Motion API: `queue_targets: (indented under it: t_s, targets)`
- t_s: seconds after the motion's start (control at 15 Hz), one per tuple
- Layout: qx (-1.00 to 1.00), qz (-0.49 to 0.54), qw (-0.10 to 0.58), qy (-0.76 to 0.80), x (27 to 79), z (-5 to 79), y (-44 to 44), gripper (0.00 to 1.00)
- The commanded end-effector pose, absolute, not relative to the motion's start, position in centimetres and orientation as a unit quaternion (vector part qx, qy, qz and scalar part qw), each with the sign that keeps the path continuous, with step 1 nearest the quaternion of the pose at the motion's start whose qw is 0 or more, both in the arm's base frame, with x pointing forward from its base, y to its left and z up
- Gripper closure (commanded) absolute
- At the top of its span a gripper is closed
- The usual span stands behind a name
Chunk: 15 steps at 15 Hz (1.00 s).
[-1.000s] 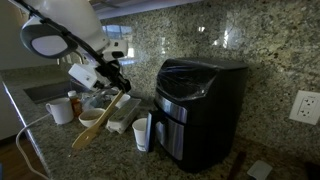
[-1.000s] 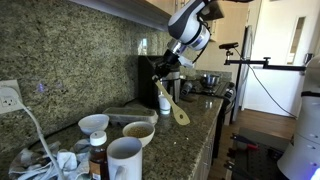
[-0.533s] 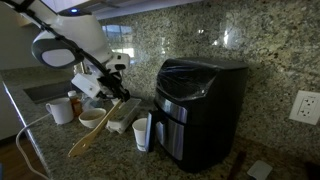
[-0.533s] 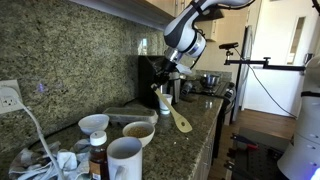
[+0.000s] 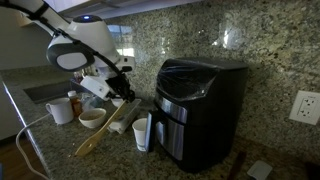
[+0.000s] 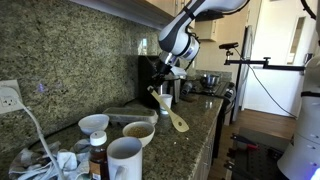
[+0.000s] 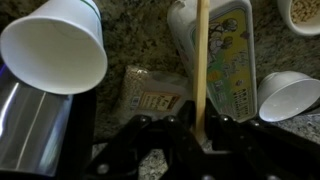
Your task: Use the wooden spoon to stir the contents in the white bowl
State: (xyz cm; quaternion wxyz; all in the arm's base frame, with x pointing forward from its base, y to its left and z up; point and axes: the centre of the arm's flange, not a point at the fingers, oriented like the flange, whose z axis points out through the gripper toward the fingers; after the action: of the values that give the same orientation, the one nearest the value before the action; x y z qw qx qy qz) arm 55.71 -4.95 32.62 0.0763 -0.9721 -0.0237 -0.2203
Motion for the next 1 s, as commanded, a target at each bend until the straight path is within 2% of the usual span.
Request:
queue_targets:
  t_s: [0.0, 0.07, 0.13, 0.2, 0.27, 0.73, 0.93]
  targets:
    - [-0.973, -0.221, 0.071, -0.019, 57.4, 33.4, -5.1, 0.95]
    - [-0.972, -0.222, 0.072, -0.02, 57.5, 33.5, -5.2, 0.95]
    - [-0.972, -0.223, 0.072, -0.021, 57.7, 33.5, -5.3, 0.6]
    - [-0.972, -0.224, 0.073, -0.022, 57.8, 33.6, -5.3, 0.6]
    - [-0.972, -0.224, 0.074, -0.024, 57.9, 33.6, -5.3, 0.54]
    - [-0.968, -0.235, 0.076, -0.036, 58.3, 34.6, -5.2, 0.01]
    - [-0.964, -0.248, 0.077, -0.061, 58.4, 36.9, -4.4, 0.0]
